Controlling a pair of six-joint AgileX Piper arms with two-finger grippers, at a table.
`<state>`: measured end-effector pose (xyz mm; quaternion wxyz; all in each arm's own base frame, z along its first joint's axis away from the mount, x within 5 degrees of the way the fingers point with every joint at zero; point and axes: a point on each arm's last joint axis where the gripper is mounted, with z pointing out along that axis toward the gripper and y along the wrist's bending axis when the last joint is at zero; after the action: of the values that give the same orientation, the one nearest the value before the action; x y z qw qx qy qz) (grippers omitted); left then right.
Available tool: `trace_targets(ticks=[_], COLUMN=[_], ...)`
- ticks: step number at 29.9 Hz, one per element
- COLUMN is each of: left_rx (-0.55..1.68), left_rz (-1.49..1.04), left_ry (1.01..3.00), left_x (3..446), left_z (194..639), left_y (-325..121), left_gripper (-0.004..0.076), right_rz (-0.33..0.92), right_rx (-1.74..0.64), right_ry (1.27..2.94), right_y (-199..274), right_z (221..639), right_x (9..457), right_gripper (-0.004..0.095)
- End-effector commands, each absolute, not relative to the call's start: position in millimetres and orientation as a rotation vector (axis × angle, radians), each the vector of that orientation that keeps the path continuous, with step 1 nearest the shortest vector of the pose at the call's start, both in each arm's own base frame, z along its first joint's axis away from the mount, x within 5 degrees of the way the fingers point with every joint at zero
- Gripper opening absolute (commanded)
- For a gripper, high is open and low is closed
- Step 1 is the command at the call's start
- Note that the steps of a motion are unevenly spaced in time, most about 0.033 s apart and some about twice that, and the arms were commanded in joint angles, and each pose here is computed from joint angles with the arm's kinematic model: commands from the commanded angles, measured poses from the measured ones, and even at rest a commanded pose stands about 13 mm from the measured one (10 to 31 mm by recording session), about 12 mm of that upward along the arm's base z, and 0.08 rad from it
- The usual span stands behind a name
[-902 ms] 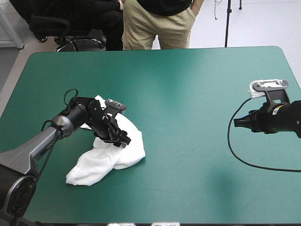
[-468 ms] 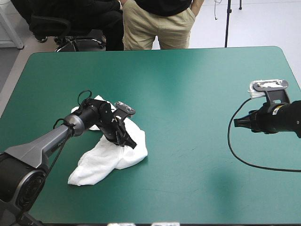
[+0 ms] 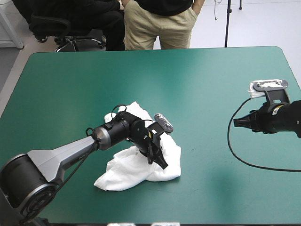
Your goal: Fold the cloth
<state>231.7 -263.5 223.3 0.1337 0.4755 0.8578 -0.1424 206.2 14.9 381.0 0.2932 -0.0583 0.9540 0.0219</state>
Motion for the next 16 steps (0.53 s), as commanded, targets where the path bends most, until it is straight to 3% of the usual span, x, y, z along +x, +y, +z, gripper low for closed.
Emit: trace_targets(ticks=[1,12,14,16], left_rx=[1.380,1.494,1.492,1.507], left_rz=[-0.492,-0.509,-0.510,-0.505], left_ry=[2.366,2.297,2.299,2.296], left_x=[223.0,205.8,207.4,207.8], left_z=[250.1,247.8,249.8,254.9], left_y=[-284.3,-308.3,-307.8,-308.5], left_gripper=[-0.0017,-0.0003,0.0055,0.0181], right_rz=[0.058,0.059,0.059,0.059], right_rx=[-0.138,-0.140,-0.140,-0.140], right_ry=[2.467,2.482,2.482,2.482], right_y=[12.9,12.9,12.9,12.9], right_z=[394.1,393.3,393.3,393.3], right_x=[203.8,202.7,202.7,202.7], right_gripper=[0.0297,0.0297,0.0297,0.0297])
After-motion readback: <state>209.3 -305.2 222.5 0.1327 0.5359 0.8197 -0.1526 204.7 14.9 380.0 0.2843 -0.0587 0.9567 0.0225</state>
